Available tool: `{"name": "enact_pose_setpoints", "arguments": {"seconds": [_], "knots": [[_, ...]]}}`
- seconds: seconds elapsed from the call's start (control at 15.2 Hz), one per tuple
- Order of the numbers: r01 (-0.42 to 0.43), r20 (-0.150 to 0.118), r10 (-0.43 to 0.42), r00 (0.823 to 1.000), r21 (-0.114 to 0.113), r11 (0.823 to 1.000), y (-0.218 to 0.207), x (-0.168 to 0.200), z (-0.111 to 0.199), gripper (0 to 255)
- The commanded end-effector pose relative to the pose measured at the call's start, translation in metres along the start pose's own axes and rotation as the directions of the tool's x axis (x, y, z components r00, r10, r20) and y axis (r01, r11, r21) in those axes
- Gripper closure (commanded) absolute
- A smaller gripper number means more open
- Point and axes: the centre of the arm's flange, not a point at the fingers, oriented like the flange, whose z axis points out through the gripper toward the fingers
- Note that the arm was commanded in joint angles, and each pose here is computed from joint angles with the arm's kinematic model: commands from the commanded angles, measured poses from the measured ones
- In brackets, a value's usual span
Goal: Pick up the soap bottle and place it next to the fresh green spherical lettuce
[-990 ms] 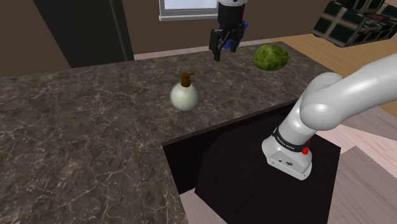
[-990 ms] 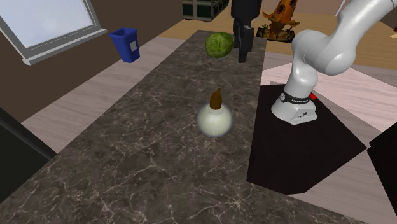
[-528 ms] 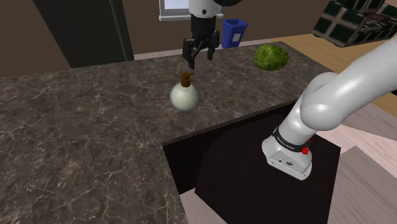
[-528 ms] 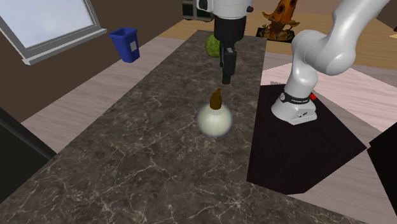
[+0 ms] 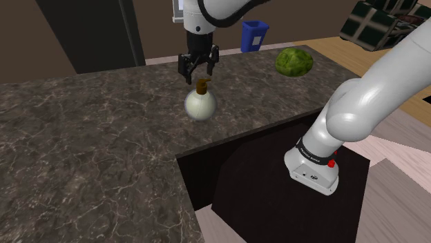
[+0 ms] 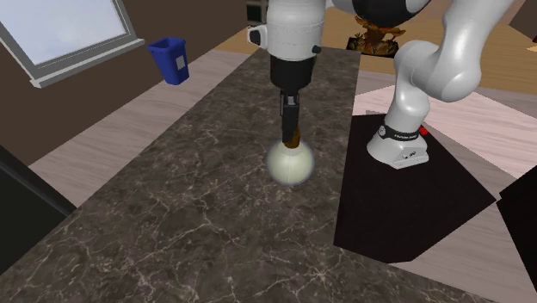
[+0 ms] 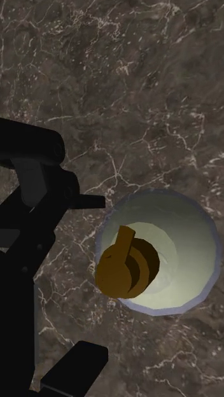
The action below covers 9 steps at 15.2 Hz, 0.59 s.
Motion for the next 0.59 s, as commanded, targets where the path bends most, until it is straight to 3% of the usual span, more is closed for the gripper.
{"name": "enact_pose_setpoints", "arguments": {"seconds": [0.0, 0.2, 0.53], "knots": [[0.0, -0.001, 0.0, 1.0, 0.001, 1.0, 0.0, 0.001, 0.01, 0], [0.0, -0.001, 0.0, 1.0, 0.001, 1.0, 0.0, 0.001, 0.028, 0], [0.0, -0.001, 0.0, 1.0, 0.001, 1.0, 0.0, 0.001, 0.028, 0]]}}
